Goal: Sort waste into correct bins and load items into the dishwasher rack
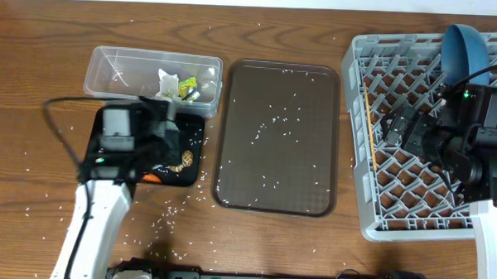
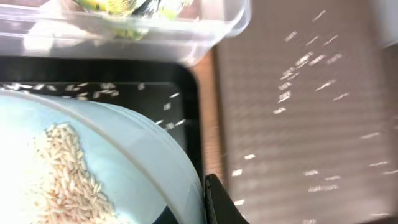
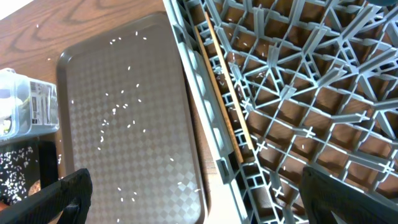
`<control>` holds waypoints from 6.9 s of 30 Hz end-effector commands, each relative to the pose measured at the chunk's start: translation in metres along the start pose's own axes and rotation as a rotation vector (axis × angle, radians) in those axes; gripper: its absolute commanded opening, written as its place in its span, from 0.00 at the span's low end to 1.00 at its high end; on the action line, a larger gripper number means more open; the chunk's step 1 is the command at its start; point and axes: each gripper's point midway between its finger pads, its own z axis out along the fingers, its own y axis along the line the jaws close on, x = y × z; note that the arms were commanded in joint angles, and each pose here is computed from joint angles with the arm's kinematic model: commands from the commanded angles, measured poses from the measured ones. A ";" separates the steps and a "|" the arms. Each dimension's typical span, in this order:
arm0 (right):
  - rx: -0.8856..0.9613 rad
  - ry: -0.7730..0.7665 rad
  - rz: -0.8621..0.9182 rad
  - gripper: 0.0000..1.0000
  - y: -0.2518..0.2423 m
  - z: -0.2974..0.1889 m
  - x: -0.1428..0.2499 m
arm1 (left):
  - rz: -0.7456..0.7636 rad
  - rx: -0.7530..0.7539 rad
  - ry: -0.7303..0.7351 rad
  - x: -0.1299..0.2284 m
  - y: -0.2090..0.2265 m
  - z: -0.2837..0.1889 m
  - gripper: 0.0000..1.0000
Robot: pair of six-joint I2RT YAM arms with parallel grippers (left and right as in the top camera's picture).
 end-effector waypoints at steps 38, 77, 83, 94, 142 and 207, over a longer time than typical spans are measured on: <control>0.006 -0.013 -0.011 0.99 -0.004 -0.005 -0.002 | -0.139 0.770 -0.300 -0.010 0.022 -0.037 0.06; 0.003 -0.018 -0.012 0.99 -0.004 -0.005 -0.003 | -0.283 0.777 -0.301 -0.027 0.041 -0.039 0.06; -0.001 -0.018 -0.012 0.99 -0.003 -0.005 -0.003 | -0.259 0.754 -0.307 -0.029 0.044 -0.035 0.06; 0.001 -0.013 -0.012 0.99 -0.003 -0.005 -0.002 | -0.270 0.720 -0.291 -0.032 0.047 -0.024 0.06; 0.148 -0.147 0.343 0.99 -0.085 -0.038 -0.021 | -0.090 0.947 -0.432 -0.111 -0.240 0.013 0.06; -0.186 -0.126 -0.012 0.99 -0.021 -0.047 -0.018 | -0.064 0.918 0.140 -0.088 -0.275 0.154 0.98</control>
